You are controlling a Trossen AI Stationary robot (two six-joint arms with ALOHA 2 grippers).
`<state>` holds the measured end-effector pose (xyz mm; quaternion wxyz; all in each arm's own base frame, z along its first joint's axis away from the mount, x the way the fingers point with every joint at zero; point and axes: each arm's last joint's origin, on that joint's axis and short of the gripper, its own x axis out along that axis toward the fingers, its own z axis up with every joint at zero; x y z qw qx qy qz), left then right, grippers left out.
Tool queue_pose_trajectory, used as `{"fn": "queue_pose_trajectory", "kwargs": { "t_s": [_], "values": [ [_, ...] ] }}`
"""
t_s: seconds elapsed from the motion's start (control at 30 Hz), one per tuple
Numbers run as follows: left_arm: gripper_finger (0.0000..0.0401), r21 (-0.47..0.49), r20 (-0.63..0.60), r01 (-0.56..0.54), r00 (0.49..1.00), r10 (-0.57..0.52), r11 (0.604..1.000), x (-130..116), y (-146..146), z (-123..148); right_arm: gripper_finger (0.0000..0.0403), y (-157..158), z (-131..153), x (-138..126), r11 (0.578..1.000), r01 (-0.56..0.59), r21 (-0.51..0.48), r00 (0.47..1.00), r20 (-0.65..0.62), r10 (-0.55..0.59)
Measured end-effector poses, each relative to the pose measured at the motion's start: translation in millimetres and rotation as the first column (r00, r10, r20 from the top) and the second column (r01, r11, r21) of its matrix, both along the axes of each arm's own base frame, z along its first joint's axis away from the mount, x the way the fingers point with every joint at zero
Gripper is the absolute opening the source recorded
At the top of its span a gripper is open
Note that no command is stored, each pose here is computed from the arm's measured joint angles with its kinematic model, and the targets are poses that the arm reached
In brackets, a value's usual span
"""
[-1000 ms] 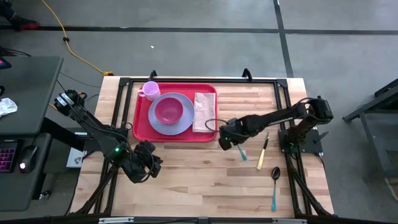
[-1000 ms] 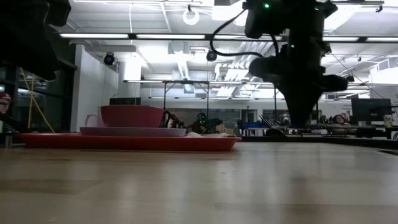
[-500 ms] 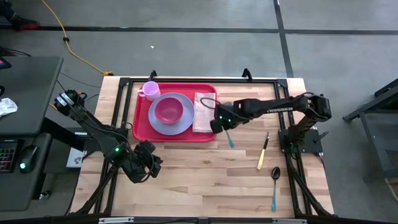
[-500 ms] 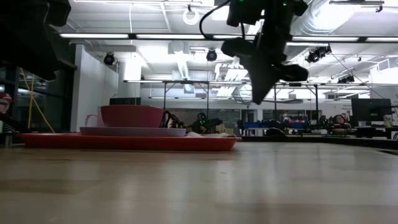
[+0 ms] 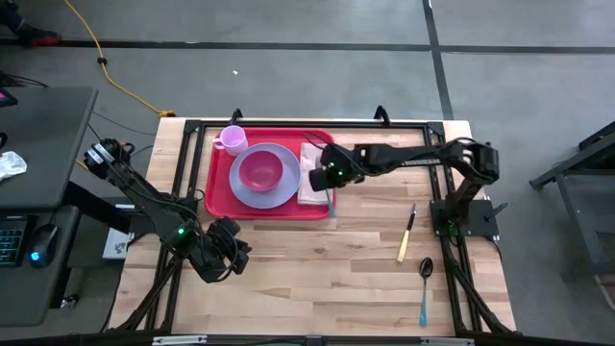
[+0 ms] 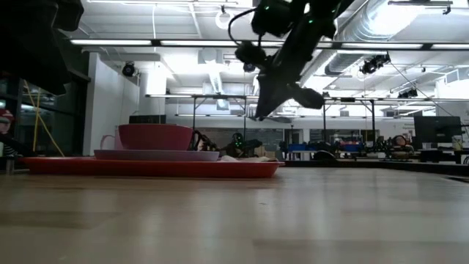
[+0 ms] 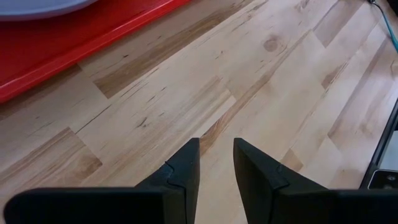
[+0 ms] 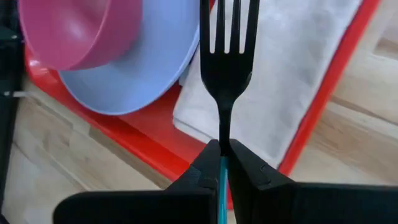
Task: Set up tray
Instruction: Put the blue fork on the brown napkin on the red tray
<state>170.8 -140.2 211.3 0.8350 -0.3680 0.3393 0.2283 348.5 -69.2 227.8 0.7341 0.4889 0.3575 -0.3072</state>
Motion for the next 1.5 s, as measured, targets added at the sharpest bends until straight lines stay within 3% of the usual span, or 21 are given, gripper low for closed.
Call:
{"fn": "queue_pose_trajectory", "kwargs": {
  "t_s": [0.27,0.4,0.6,1.0,1.5],
  "values": [
    [0.0129,-0.013,-0.009,0.008,1.0,-0.008,1.0,-0.1,-0.5,-0.2,0.0004,-25.1,-2.4,34.1,1.0,-0.023,-0.011,0.998,-0.051,0.022],
    [0.0129,-0.02,-0.018,0.014,1.0,-0.015,1.0,-0.3,-0.7,-0.4,0.0005,-45.4,-2.6,42.2,0.999,0.031,-0.027,0.992,-0.125,-0.034],
    [0.0129,-0.022,-0.021,0.016,1.0,-0.017,1.0,-0.4,-0.8,-0.5,0.0005,-64.8,0.5,46.7,0.992,0.129,-0.011,0.988,-0.089,-0.129],
    [0.0129,-0.032,-0.043,0.061,0.997,-0.062,0.998,-0.5,-2.1,-0.7,0.0008,-69.4,-18.3,38.9,0.957,0.288,0.024,0.952,-0.115,-0.284],
    [0.0129,-0.058,-0.052,0.074,0.996,-0.077,0.996,-0.3,-3.3,-0.6,0.001,-72.5,-48.9,50.2,0.959,0.274,0.072,0.958,-0.11,-0.265]
  ]
}}
